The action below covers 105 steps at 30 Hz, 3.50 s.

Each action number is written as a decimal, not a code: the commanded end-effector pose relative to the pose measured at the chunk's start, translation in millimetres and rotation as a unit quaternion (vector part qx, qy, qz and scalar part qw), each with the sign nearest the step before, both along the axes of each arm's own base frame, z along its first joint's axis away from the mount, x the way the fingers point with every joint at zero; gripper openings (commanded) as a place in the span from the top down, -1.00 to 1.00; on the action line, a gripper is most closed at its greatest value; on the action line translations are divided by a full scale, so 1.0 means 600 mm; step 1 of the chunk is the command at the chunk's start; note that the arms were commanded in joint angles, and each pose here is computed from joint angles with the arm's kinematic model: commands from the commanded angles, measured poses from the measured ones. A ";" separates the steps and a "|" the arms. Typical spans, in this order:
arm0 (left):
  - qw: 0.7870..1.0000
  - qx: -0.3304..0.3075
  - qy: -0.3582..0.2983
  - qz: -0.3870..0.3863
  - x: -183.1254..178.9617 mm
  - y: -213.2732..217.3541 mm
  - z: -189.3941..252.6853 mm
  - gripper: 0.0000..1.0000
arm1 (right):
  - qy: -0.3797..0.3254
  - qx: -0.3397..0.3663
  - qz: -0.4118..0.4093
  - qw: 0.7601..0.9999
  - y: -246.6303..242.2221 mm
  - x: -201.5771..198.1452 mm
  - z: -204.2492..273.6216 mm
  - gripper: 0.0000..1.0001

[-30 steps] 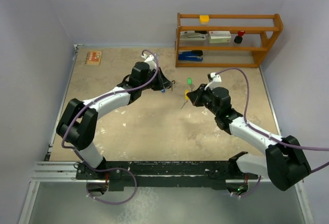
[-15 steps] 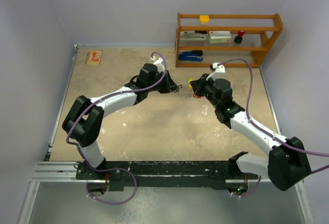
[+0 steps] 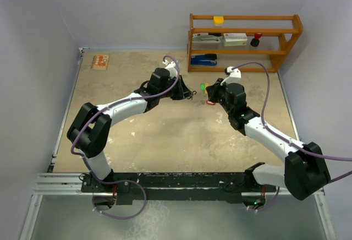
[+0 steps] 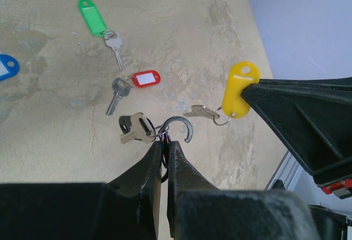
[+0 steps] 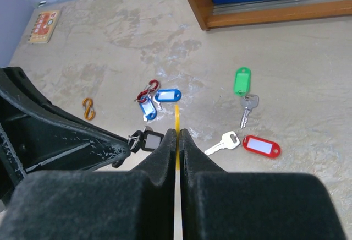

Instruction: Put the keys on the keyring

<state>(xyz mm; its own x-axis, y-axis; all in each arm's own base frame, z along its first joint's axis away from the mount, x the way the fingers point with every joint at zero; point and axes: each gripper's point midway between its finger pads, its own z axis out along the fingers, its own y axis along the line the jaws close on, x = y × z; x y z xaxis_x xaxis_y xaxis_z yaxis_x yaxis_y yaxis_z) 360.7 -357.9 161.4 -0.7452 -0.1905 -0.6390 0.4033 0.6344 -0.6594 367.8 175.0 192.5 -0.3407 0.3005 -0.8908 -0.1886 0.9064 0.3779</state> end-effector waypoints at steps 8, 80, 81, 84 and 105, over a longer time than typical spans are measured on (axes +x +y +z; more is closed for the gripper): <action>0.999 -0.026 -0.036 0.000 0.012 -0.021 0.054 1.00 | -0.036 0.015 -0.022 0.999 -0.003 0.024 0.050 1.00; 0.999 -0.021 -0.036 -0.009 0.004 -0.056 0.049 1.00 | -0.034 0.023 0.003 0.999 0.028 0.016 0.051 1.00; 0.999 -0.021 -0.037 -0.009 0.004 -0.055 0.049 1.00 | -0.033 0.023 0.002 0.999 0.028 0.015 0.050 1.00; 0.999 -0.021 -0.036 -0.008 0.004 -0.055 0.048 1.00 | -0.032 0.023 0.002 0.999 0.027 0.014 0.048 1.00; 0.999 -0.023 -0.036 -0.012 0.005 -0.059 0.048 1.00 | -0.028 0.020 -0.001 0.999 0.027 0.018 0.038 1.00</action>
